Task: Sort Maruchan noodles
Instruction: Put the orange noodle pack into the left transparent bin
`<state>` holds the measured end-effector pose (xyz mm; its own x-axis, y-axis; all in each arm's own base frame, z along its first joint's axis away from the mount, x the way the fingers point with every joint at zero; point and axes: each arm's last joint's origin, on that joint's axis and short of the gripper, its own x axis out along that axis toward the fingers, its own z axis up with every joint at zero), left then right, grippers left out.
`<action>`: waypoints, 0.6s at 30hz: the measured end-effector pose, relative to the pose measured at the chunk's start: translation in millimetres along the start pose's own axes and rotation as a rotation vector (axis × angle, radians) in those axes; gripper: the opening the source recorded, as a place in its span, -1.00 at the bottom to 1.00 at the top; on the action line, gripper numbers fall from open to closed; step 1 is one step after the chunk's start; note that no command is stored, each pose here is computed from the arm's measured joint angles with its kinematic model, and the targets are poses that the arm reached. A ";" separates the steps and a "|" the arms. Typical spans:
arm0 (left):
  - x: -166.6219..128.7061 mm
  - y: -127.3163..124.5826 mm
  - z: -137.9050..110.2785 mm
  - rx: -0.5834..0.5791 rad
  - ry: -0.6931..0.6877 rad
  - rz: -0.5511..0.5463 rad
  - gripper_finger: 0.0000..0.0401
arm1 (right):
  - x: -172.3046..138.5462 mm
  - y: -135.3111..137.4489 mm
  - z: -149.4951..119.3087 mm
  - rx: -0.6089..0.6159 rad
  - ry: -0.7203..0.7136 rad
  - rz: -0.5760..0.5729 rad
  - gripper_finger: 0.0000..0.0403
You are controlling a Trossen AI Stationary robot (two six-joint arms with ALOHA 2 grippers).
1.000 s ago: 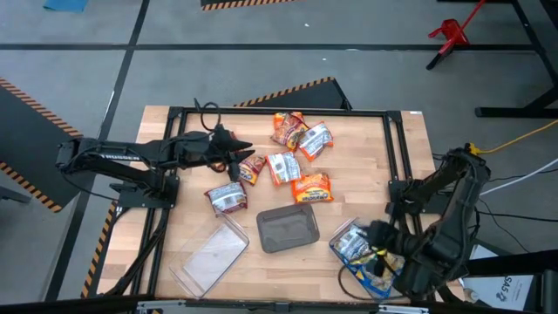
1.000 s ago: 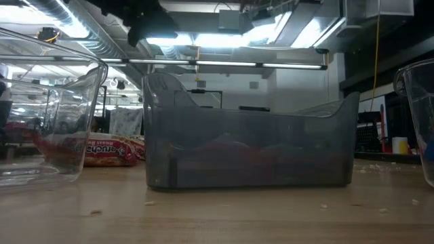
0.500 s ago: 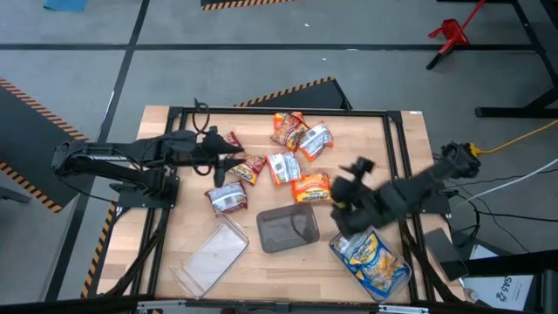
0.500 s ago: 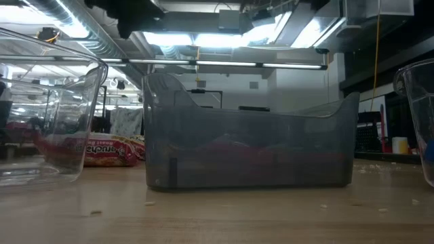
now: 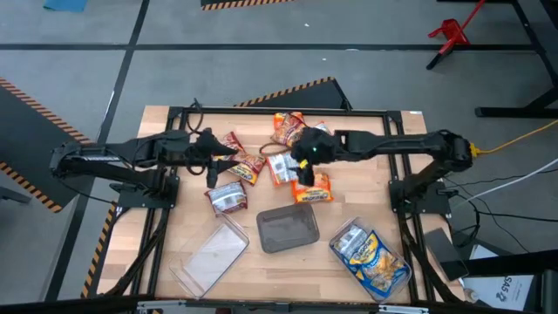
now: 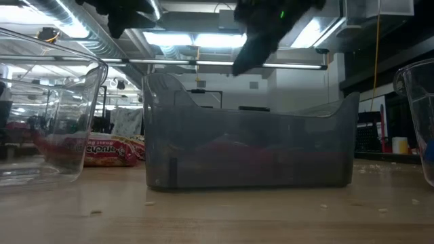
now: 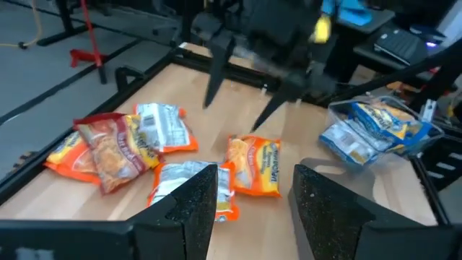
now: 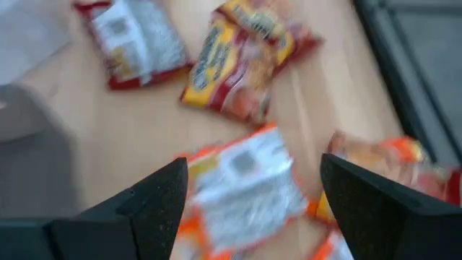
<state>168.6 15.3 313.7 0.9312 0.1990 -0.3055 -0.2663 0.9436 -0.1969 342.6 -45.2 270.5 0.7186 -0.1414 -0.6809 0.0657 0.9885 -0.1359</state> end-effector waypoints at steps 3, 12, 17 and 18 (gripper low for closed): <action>-5.9 2.5 -1.8 0.000 0.009 0.045 -0.13 | 25.6 -4.9 -17.8 -0.055 -0.066 -0.014 0.48; -9.2 6.6 -4.4 -0.019 0.014 0.151 -0.13 | 91.9 22.5 -42.4 -0.215 -0.029 0.027 0.48; -9.4 7.5 -4.5 -0.017 0.009 0.182 -0.13 | 110.4 35.8 -48.5 -0.294 0.032 -0.010 0.48; -9.4 7.7 -4.4 -0.017 0.006 0.186 -0.13 | 112.7 36.5 -48.8 -0.305 0.037 -0.023 0.48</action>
<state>156.7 19.5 311.0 0.8640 0.3676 -0.3439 -0.4377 0.8861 -0.1524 392.2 -27.6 153.7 0.6930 -0.1710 -0.7004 -0.1330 0.9245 -0.3572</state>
